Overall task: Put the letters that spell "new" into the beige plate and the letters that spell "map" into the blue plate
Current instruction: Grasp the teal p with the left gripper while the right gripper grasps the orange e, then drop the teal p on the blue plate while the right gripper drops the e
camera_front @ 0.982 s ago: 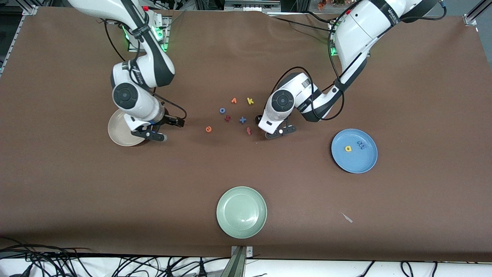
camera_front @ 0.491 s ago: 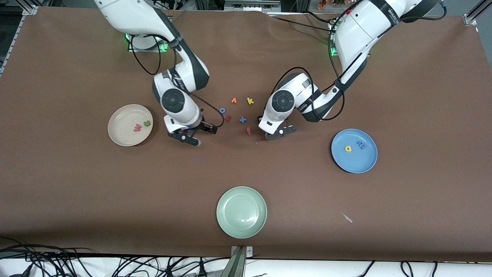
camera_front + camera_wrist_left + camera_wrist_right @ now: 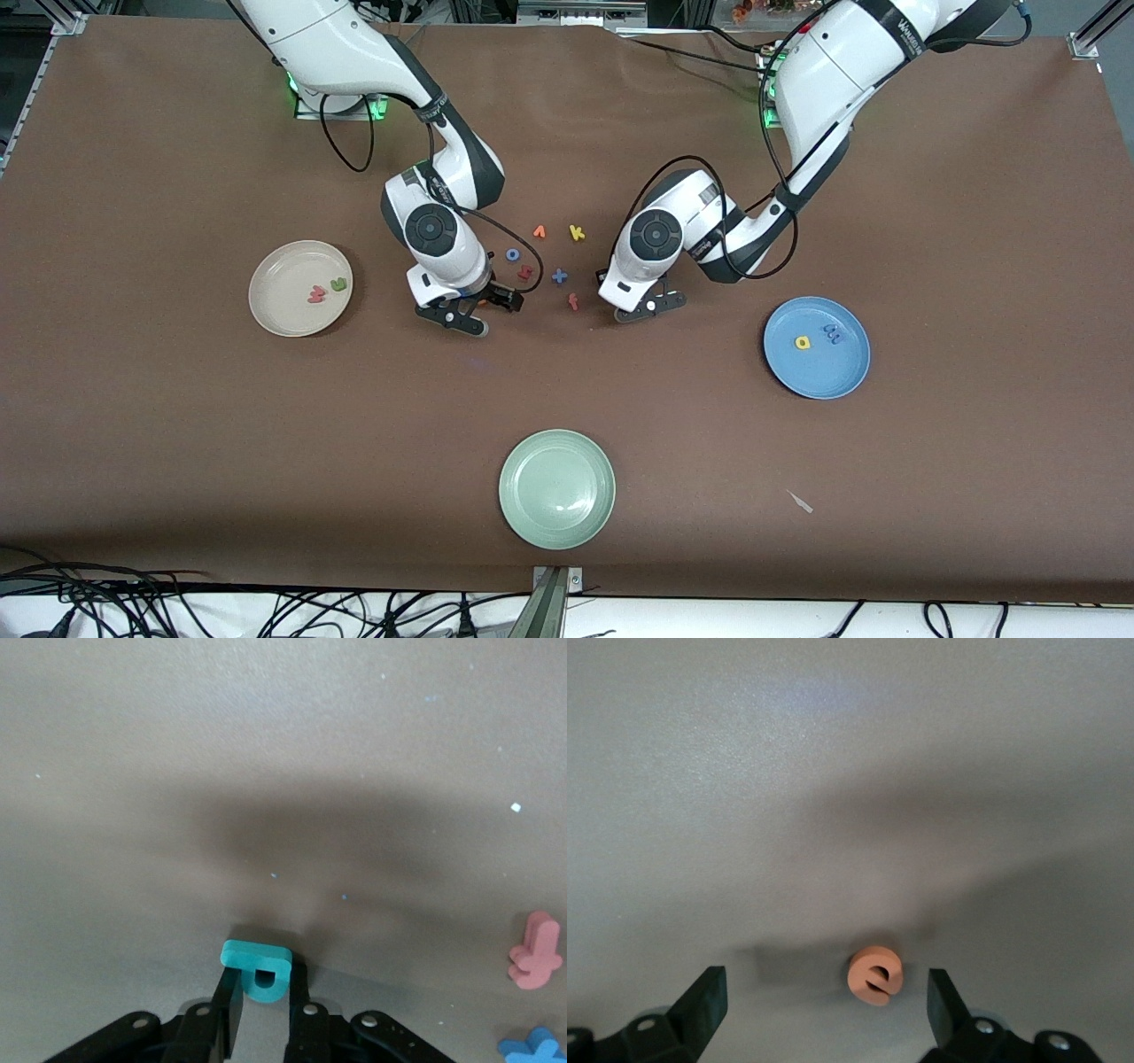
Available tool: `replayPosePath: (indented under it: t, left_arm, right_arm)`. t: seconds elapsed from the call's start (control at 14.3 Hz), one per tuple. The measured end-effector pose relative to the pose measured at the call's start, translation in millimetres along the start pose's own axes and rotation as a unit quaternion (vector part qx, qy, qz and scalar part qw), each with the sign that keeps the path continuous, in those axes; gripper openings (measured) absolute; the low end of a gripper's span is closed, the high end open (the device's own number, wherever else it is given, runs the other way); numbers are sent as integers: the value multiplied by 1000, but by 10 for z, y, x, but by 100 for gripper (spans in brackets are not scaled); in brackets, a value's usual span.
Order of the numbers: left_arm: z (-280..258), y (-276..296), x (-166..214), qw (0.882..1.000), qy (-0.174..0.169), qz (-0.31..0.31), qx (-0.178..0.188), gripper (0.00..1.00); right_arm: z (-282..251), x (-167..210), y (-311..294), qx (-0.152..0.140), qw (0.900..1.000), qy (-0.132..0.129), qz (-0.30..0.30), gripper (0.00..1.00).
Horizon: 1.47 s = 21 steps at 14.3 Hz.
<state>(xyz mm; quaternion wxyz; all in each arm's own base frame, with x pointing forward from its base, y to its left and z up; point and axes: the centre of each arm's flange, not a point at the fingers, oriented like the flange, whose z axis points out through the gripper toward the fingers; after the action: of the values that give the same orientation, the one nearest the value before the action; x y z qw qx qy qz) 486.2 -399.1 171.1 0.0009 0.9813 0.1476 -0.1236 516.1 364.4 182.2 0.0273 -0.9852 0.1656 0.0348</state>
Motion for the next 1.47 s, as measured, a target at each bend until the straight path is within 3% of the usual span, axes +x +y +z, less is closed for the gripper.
replayPosePath:
  t: [0.42,0.56,0.63,0.7,0.77,0.91,0.98,1.12,1.47]
  left_arm:
    - [-115,-81,156,1000,4,-13,1,25]
    - [-323,-169,261,1000,10,-22,7,25]
    - [-456,-240,330,1000,13,-23,12,25]
    - [-602,-338,419,1000,14,-18,20,25]
    - [-737,-446,520,999,12,-8,30,25]
    - [-989,-639,719,999,6,1,43,25]
    - [-1099,-722,812,999,3,7,47,25]
    - [-1258,-940,1028,998,-5,24,51,25]
    - [-1442,-1987,1814,996,5,71,56,25]
  right_arm:
    - [83,37,123,-6,1000,3,-10,90]
    - [99,37,144,-7,1000,3,-12,83]
    - [102,36,146,-7,1000,2,-14,75]
    - [90,40,147,-7,1000,3,-17,67]
    - [81,40,145,-6,1000,4,-23,67]
    - [62,42,146,-6,999,5,-33,53]
    - [59,40,147,-6,999,5,-36,53]
    - [49,41,161,-7,999,5,-43,40]
    - [36,25,184,-8,998,5,-56,29]
